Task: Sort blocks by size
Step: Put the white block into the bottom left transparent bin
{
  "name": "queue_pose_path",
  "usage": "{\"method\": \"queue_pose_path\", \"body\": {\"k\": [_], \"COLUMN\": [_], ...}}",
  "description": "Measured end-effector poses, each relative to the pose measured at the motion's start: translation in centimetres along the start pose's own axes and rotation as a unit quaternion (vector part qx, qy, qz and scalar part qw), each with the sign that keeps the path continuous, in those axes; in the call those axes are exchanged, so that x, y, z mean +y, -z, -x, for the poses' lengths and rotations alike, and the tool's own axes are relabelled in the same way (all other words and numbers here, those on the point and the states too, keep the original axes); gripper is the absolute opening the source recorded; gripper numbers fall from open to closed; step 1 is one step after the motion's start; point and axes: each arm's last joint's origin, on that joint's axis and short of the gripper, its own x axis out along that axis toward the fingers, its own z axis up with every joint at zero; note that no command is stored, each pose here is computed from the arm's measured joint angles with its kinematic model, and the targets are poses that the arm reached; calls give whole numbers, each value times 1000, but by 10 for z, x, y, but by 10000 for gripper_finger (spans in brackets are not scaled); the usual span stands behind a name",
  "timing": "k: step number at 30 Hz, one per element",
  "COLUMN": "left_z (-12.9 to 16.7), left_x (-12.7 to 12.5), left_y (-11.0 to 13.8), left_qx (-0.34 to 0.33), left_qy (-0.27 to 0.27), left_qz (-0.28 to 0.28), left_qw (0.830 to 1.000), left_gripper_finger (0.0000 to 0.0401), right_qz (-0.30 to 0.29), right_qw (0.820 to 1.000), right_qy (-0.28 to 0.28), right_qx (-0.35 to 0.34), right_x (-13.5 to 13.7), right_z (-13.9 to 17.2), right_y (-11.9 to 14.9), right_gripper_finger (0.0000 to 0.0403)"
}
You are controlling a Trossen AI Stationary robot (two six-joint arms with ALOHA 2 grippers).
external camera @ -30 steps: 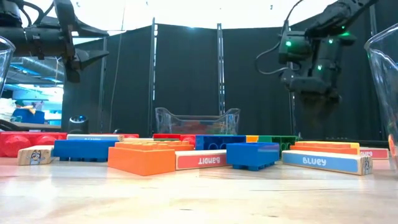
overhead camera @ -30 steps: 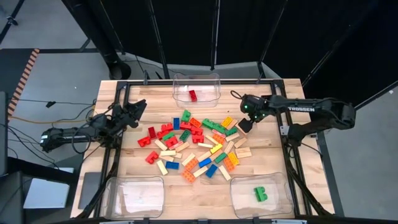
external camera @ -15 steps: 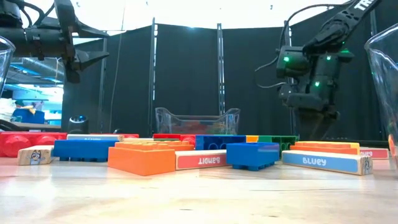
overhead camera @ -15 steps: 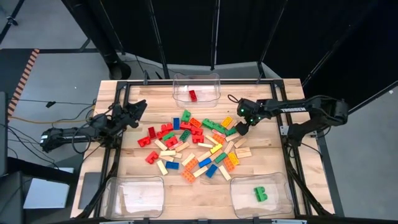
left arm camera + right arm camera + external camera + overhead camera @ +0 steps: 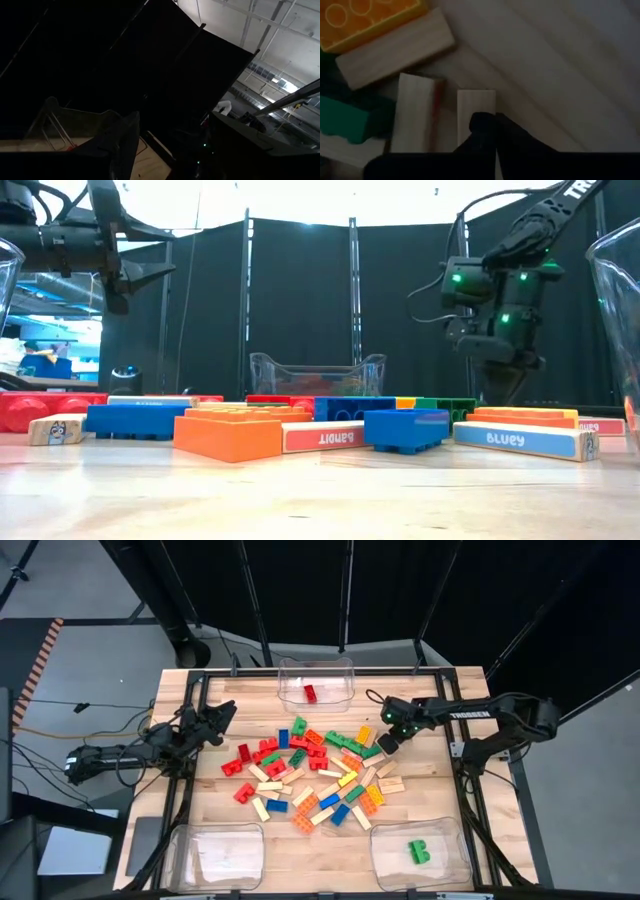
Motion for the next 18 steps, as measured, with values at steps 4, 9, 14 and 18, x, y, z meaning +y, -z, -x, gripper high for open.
{"method": "queue_pose_path", "body": {"k": [4,9,14,18], "left_z": [0,0,0,0], "left_x": [0,0,0,1], "left_y": [0,0,0,1], "left_qx": [0,0,2,4], "left_qy": [0,0,-1,-3], "left_qz": [0,0,-1,-3], "left_qw": [1000,1000,1000,1000], "left_gripper_finger": [245,245,245,245], "right_qz": [-13,-1,25,47], "right_qw": [1000,998,998,998], "right_qy": [-7,-39,-56,-43], "right_qx": [0,-43,-34,-1], "right_x": [0,2,1,0], "right_z": [9,33,50,45], "right_y": [0,-4,0,4], "right_gripper_finger": [39,65,125,205]}}
